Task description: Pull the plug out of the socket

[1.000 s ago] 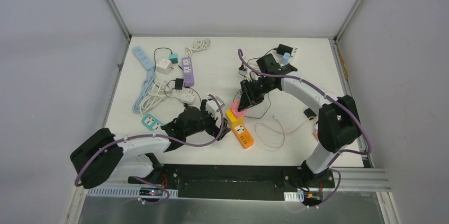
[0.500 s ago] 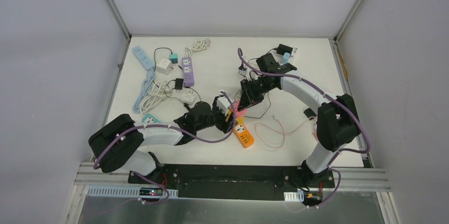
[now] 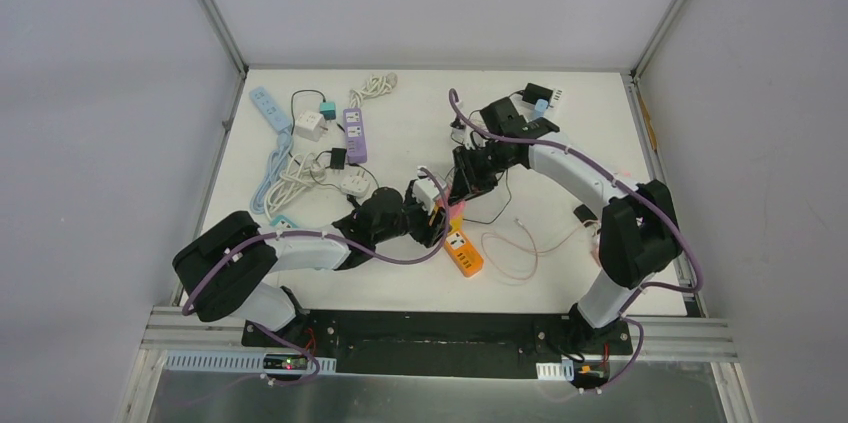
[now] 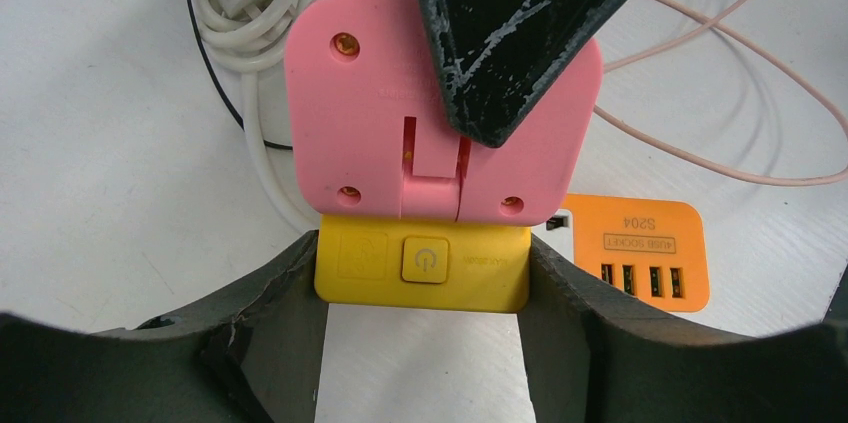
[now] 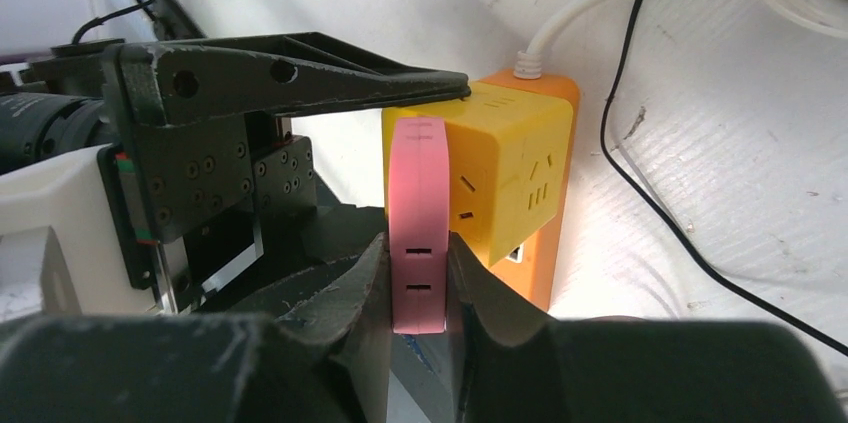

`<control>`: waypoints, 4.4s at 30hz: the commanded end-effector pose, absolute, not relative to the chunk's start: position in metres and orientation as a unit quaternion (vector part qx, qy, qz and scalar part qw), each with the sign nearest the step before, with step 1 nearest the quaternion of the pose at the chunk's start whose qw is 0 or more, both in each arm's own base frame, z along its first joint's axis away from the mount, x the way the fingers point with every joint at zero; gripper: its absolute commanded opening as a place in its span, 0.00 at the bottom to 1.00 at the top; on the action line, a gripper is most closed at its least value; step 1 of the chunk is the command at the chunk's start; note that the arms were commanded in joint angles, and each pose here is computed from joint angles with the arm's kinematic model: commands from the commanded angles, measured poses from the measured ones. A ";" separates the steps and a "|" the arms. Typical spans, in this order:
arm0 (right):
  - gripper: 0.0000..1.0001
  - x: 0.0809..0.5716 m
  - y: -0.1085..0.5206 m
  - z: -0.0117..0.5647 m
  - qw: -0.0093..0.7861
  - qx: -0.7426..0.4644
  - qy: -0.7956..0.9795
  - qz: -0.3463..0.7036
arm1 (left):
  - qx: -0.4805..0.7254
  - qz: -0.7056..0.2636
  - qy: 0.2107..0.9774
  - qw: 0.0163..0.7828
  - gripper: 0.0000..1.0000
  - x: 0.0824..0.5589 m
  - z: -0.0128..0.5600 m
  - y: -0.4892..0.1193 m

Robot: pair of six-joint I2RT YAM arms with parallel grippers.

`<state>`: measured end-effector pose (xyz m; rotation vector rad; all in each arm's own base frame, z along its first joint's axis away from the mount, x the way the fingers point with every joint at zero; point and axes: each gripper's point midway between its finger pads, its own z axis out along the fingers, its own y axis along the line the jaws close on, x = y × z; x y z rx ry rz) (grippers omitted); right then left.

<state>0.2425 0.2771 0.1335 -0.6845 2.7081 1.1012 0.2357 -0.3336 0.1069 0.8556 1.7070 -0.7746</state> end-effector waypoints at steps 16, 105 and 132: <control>0.00 0.196 0.274 0.135 0.119 -0.278 0.867 0.396 | 0.373 -0.337 0.705 0.500 0.00 0.230 0.102 -0.343; 0.00 0.360 -0.078 0.087 0.243 -0.029 0.970 -0.016 | 0.255 -0.346 0.759 0.490 0.99 0.228 0.178 -0.316; 0.71 0.339 -0.030 0.151 0.309 -0.121 0.939 0.090 | 0.108 -0.383 0.768 0.503 0.99 0.221 0.202 -0.280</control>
